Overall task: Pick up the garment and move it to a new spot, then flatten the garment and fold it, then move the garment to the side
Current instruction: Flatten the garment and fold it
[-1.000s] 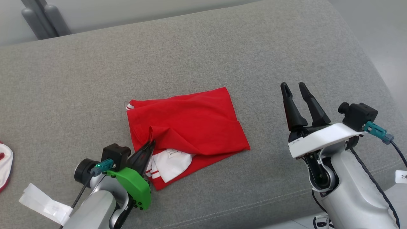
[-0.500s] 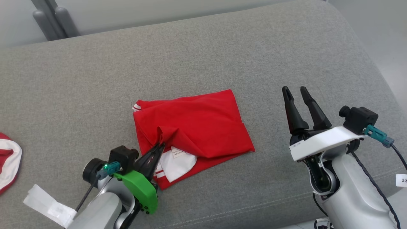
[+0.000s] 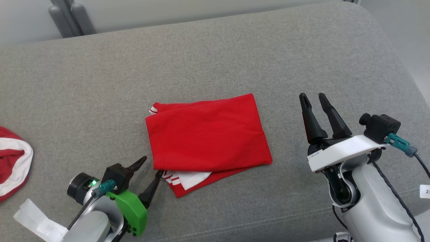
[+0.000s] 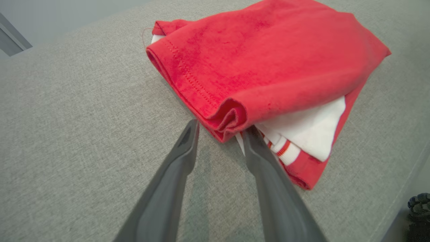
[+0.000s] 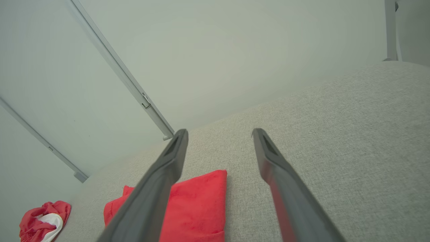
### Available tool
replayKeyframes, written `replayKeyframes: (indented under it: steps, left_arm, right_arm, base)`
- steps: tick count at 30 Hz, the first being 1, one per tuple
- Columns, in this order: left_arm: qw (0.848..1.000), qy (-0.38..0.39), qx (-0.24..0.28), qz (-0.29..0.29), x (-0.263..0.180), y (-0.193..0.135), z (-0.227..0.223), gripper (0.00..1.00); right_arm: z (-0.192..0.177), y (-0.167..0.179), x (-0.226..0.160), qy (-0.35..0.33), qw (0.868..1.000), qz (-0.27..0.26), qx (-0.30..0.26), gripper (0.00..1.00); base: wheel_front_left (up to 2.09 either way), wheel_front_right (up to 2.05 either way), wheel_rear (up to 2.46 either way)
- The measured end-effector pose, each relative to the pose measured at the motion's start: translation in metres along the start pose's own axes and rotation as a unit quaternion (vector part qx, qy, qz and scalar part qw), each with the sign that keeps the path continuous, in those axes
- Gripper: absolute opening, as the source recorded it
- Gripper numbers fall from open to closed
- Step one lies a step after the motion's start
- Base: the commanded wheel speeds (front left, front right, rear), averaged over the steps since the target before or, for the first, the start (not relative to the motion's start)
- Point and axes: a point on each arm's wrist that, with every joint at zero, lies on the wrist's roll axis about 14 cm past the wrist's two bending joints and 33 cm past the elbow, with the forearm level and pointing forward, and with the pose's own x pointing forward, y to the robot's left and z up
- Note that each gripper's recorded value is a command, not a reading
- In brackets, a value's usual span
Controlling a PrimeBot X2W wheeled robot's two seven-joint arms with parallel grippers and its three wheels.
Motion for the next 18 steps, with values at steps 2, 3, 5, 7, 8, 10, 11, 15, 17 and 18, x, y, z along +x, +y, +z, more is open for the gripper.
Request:
replayKeyframes:
  steps: [2, 3, 5, 7, 8, 10, 11, 15, 17, 18]
  left_arm:
    - [1.000, -0.001, -0.002, -0.002, 0.000, -0.002, 0.000, 1.00]
    - [1.000, -0.003, -0.005, -0.003, 0.000, -0.003, 0.001, 1.00]
    - [1.000, -0.007, -0.014, -0.004, 0.000, -0.006, 0.001, 1.00]
    - [1.000, -0.012, -0.017, -0.006, 0.000, -0.009, 0.004, 1.00]
    - [1.000, -0.017, -0.019, -0.006, 0.001, -0.009, 0.007, 1.00]
    - [0.999, -0.036, -0.023, -0.001, 0.002, -0.006, 0.019, 1.00]
    - [0.999, -0.046, -0.025, 0.002, 0.003, -0.004, 0.025, 1.00]
    - [0.996, -0.078, -0.027, 0.020, 0.002, 0.009, 0.046, 1.00]
    - [0.995, -0.086, -0.028, 0.031, -0.001, 0.017, 0.050, 1.00]
    - [0.995, -0.091, -0.031, 0.036, -0.002, 0.019, 0.053, 1.00]
  right_arm:
    - [-0.001, 0.000, 0.000, 0.001, 1.000, 0.000, 0.000, 1.00]
    - [-0.001, 0.000, 0.000, 0.001, 1.000, 0.000, -0.001, 1.00]
    - [-0.002, 0.000, 0.000, 0.002, 1.000, 0.000, -0.001, 1.00]
    - [-0.002, -0.001, 0.000, 0.003, 1.000, 0.000, -0.001, 1.00]
    - [-0.002, -0.001, 0.000, 0.003, 1.000, 0.000, -0.001, 1.00]
    - [-0.002, -0.001, 0.000, 0.003, 1.000, -0.002, -0.001, 1.00]
    - [-0.001, -0.002, 0.000, 0.003, 1.000, -0.003, -0.002, 1.00]
    - [0.001, -0.005, -0.001, 0.000, 1.000, -0.006, -0.003, 1.00]
    - [0.002, -0.006, -0.001, -0.002, 1.000, -0.007, -0.004, 1.00]
    - [0.003, -0.006, -0.001, -0.002, 1.000, -0.008, -0.004, 1.00]
  base:
    - [0.00, 0.00, 0.00]
    - [0.00, 0.00, 0.00]
    - [0.00, 0.00, 0.00]
    - [0.00, 0.00, 0.00]
    - [0.00, 0.00, 0.00]
    - [0.00, 0.00, 0.00]
    - [0.00, 0.00, 0.00]
    - [0.00, 0.00, 0.00]
    - [0.00, 0.00, 0.00]
    - [0.00, 0.00, 0.00]
